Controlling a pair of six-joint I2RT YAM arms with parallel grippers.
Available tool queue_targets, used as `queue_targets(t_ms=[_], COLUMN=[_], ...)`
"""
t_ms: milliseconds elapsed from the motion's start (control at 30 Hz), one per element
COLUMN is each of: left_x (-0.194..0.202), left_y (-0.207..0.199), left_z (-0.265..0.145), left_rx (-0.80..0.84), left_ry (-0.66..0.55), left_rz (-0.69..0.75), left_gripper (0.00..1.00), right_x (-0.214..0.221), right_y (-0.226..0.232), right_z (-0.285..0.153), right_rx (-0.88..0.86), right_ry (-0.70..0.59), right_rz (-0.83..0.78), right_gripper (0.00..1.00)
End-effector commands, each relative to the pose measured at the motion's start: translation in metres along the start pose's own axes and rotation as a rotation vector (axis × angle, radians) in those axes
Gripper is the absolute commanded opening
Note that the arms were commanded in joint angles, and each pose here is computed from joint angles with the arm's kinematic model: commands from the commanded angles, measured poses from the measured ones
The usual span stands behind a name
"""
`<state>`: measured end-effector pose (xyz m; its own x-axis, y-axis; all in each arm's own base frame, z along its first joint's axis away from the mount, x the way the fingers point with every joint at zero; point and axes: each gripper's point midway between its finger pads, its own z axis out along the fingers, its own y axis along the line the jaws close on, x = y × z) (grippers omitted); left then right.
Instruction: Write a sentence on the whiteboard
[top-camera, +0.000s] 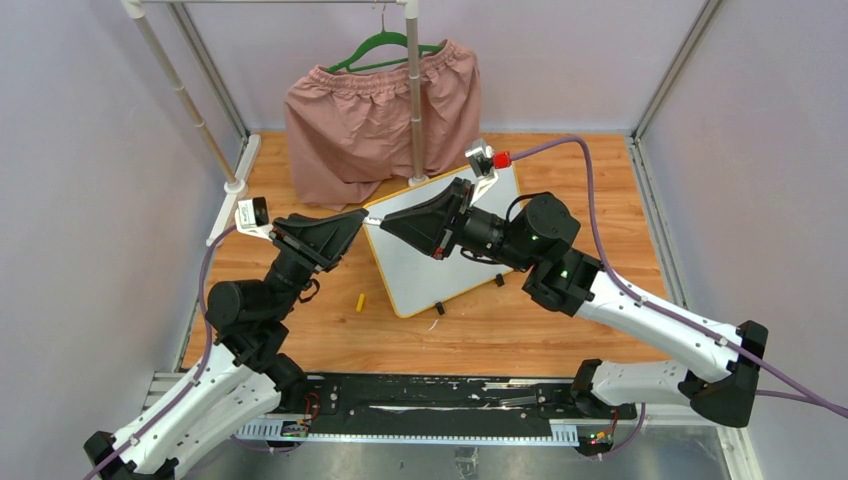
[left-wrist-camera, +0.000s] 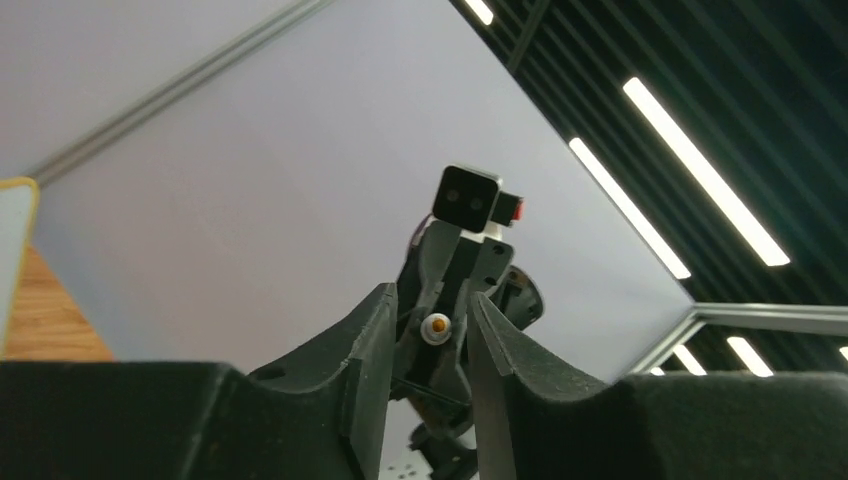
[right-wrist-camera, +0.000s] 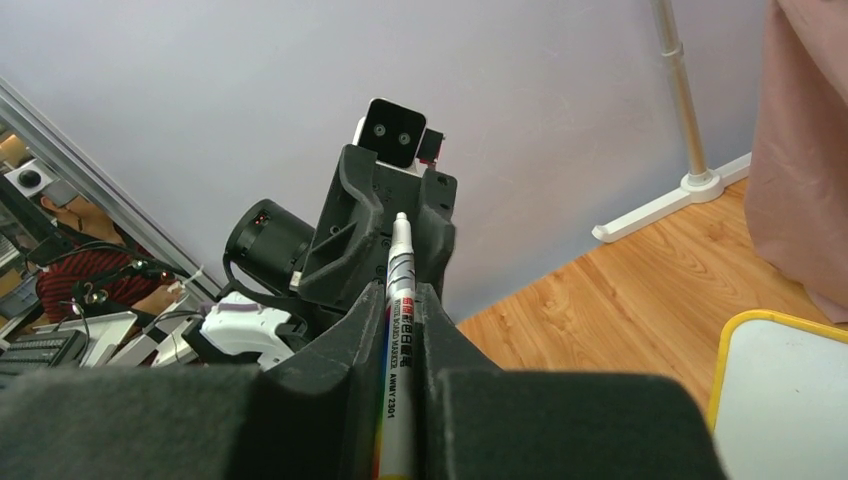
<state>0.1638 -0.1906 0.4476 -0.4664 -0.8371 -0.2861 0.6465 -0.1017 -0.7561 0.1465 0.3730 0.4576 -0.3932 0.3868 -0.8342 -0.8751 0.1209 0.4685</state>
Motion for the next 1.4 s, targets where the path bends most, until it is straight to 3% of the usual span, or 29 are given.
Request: queue_targets(t_ms=[0,67,133,333,467,567,767,967,1167,1367], left_x=[0.004,0.002,0.000,-0.013,-0.015,-0.011,0.012,0.020,0.014,-0.017], left_y=[0.008,0.016,0.021,0.038,0.064,0.078,0.105,0.145,0.173,0.183], left_z=[-0.004,-0.009,-0.015,-0.040,-0.063,-0.074,-0.082,-0.093,-0.095,-0.094], left_rx=[-0.023,-0.064,-0.097,-0.251,-0.393,-0.428,-0.416,-0.490,-0.598,-0.830], left_ry=[0.009,0.002,0.001,0.039,0.162,0.247,0.403,0.452,0.449,0.365], left_rz=[0.019,0.051,0.102,0.435,0.688,0.783,0.853,0.882,0.912,0.907], left_gripper=[0.64,0.85,0.94,0.95,0.95,0.95,0.96,0.96,0.97,0.97], right_x=[-0.018,-0.020,-0.021,-0.019,-0.008,-0.001,0.010,0.015,0.015,0.023], right_y=[0.014,0.010,0.002,-0.034,-0.064,-0.083,-0.108,-0.122,-0.128,-0.130], right_z=[-0.013,-0.024,-0.038,-0.101,-0.145,-0.171,-0.200,-0.218,-0.224,-0.206], right_rx=[-0.026,0.017,0.075,0.312,0.472,0.565,0.691,0.775,0.798,0.738], right_ry=[-0.030,-0.028,-0.029,-0.025,-0.028,-0.029,0.032,0.094,0.089,0.102], right_rz=[-0.048,-0.076,-0.112,-0.224,-0.290,-0.345,-0.442,-0.512,-0.556,-0.606], right_gripper=[0.00,0.00,0.00,0.00,0.00,0.00,0.00,0.00,0.00,0.00])
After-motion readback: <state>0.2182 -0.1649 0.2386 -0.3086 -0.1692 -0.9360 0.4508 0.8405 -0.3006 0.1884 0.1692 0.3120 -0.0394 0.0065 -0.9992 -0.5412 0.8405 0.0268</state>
